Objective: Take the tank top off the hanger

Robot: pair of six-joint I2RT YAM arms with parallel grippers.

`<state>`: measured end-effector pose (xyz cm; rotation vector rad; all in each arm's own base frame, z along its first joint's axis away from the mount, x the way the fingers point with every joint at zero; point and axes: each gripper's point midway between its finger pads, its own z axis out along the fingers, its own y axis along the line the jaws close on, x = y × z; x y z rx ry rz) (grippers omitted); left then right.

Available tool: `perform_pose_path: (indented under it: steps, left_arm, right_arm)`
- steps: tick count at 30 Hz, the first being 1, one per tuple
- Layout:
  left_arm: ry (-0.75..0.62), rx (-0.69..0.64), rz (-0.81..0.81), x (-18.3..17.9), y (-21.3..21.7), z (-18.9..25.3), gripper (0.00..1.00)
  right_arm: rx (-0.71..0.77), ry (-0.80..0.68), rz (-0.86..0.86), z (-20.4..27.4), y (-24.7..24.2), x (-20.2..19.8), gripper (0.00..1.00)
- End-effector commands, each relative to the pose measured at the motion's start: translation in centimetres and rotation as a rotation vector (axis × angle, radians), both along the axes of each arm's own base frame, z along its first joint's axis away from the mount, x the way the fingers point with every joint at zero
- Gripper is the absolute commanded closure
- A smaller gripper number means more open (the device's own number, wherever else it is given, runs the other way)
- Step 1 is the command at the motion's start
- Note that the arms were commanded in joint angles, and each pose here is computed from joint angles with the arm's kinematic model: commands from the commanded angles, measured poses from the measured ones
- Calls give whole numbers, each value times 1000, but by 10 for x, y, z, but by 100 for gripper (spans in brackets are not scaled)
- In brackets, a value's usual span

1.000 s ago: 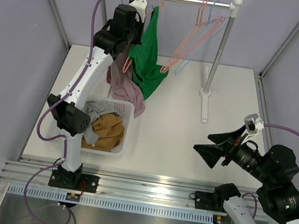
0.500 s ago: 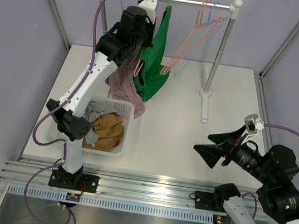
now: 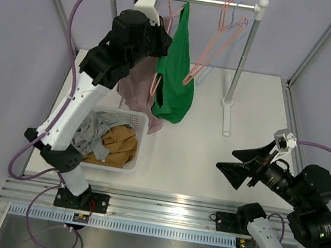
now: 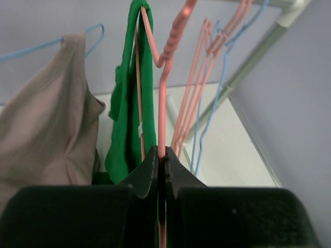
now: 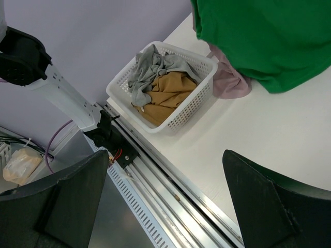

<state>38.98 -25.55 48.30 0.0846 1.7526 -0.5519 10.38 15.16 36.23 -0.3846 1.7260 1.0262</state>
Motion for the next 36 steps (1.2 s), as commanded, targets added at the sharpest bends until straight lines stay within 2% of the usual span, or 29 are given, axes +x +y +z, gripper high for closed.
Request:
perform_pose_path:
  steps: [1, 9, 14, 15, 18, 23, 29, 32, 36]
  left_arm:
    - [-75, -157, -66, -41, 0, 44, 100]
    - [-63, -218, -224, -126, -17, 26, 100]
    - [-60, -274, -313, -186, -7, 7, 100]
    - [-25, -250, -331, -196, -15, -17, 100]
    - [8, -281, -360, -220, -13, -45, 100]
    - [78, -362, -499, -262, -27, -73, 100]
    - [157, -301, -643, -314, -66, -110, 100]
    - [165, -298, -626, -321, -71, -115, 100]
    - [154, -292, -600, -321, -71, -112, 100]
  right_arm:
    - [4, -50, -9, 14, -4, -6, 1]
    - [12, -33, -22, 8, -4, -2, 1]
    - [20, -25, -43, 5, -4, 6, 1]
    - [22, -14, -50, 2, -3, 9, 0]
    - [41, -2, -67, -1, -1, 19, 1]
    - [54, 22, -77, -11, 6, 38, 1]
    - [71, 21, -119, -28, 10, 66, 0]
    - [60, 38, -107, -41, 16, 77, 4]
    - [30, 72, -117, -59, 18, 88, 18]
